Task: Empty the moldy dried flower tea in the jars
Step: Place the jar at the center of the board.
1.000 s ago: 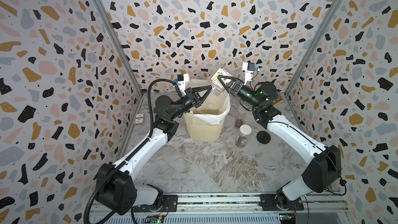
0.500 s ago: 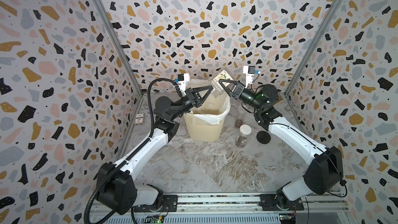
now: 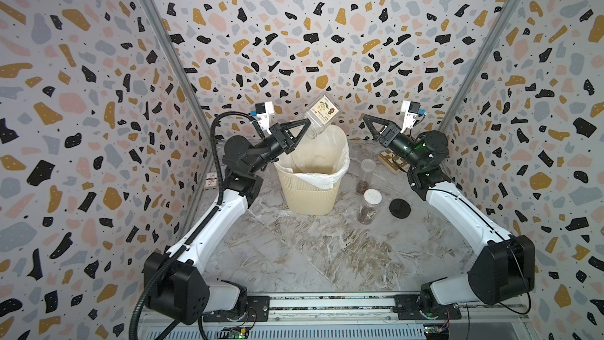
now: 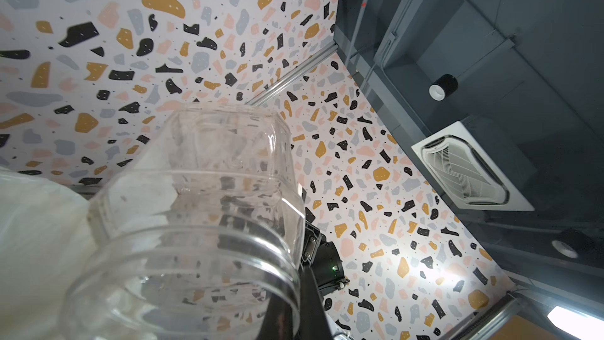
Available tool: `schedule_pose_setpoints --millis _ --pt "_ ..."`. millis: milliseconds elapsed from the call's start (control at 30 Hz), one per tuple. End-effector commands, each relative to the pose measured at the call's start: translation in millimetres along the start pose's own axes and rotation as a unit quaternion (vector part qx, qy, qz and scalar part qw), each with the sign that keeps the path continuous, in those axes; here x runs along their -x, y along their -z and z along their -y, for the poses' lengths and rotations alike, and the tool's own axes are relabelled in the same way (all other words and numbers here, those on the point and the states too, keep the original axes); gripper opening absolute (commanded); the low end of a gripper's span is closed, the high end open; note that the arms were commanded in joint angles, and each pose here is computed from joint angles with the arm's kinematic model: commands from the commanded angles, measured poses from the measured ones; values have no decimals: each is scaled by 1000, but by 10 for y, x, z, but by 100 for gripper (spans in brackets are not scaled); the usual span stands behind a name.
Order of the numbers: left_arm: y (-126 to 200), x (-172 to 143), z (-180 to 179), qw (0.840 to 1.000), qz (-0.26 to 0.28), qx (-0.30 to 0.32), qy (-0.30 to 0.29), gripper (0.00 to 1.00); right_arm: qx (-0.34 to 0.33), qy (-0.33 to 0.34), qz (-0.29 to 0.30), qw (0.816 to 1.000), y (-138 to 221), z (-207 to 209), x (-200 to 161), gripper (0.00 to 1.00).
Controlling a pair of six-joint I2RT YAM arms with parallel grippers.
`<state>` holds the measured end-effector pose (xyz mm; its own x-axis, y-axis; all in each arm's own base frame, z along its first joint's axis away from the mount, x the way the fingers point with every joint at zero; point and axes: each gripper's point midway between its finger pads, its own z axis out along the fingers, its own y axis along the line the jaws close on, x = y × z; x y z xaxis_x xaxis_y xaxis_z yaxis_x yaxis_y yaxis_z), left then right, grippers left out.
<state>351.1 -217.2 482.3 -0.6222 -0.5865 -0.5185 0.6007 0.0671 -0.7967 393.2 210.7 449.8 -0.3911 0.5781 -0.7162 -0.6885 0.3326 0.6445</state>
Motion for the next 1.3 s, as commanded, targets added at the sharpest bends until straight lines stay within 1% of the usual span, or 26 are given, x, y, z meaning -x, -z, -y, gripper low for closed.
schedule_pose_setpoints --millis 0,100,167,267,300,367,433,467,600,667,767,800,867,967,1067,1167,1267 --pt "217 179 263 997 5 39 -73 0 -6 48 4 999 163 -217 136 100" --pt "490 339 254 988 26 105 -107 0 -51 82 -7 995 250 -134 121 100" --pt "718 446 185 978 44 163 -121 0 -81 100 -13 992 316 -52 104 99" --pt "1028 586 49 967 64 223 -106 0 -106 110 -25 988 387 22 76 99" --pt "1146 603 -30 961 65 250 -95 0 -112 111 -30 987 410 41 63 99" --pt "1329 600 -157 948 57 298 -99 0 -121 114 -38 985 445 72 24 99" --pt "1497 524 -319 933 41 348 -85 0 -130 116 -46 984 486 103 -23 99" --pt "1551 485 -390 930 34 359 -73 0 -134 118 -49 983 503 118 -44 99" --pt "1884 314 -777 911 28 412 -1 0 -158 126 -68 977 587 223 -148 98" --pt "2064 235 -955 895 24 445 19 0 -167 128 -77 975 622 266 -196 98" --pt "2340 88 -1257 863 8 503 40 0 -184 130 -89 970 680 343 -265 98" --pt "2406 32 -1363 855 0 517 49 0 -193 132 -91 968 703 370 -275 98" --pt "2507 -72 -1568 841 -15 536 69 0 -212 138 -95 963 749 435 -289 98" --pt "2592 -230 -1843 830 -33 547 105 0 -243 142 -100 954 832 532 -309 98" --pt "2691 -324 -2058 814 -43 565 125 0 -264 148 -110 947 907 601 -351 98" --pt "2800 -421 -2288 790 -64 595 137 0 -278 161 -125 939 961 658 -396 97" --pt "2871 -560 -2470 763 -99 619 157 0 -304 169 -135 928 1055 758 -442 97"
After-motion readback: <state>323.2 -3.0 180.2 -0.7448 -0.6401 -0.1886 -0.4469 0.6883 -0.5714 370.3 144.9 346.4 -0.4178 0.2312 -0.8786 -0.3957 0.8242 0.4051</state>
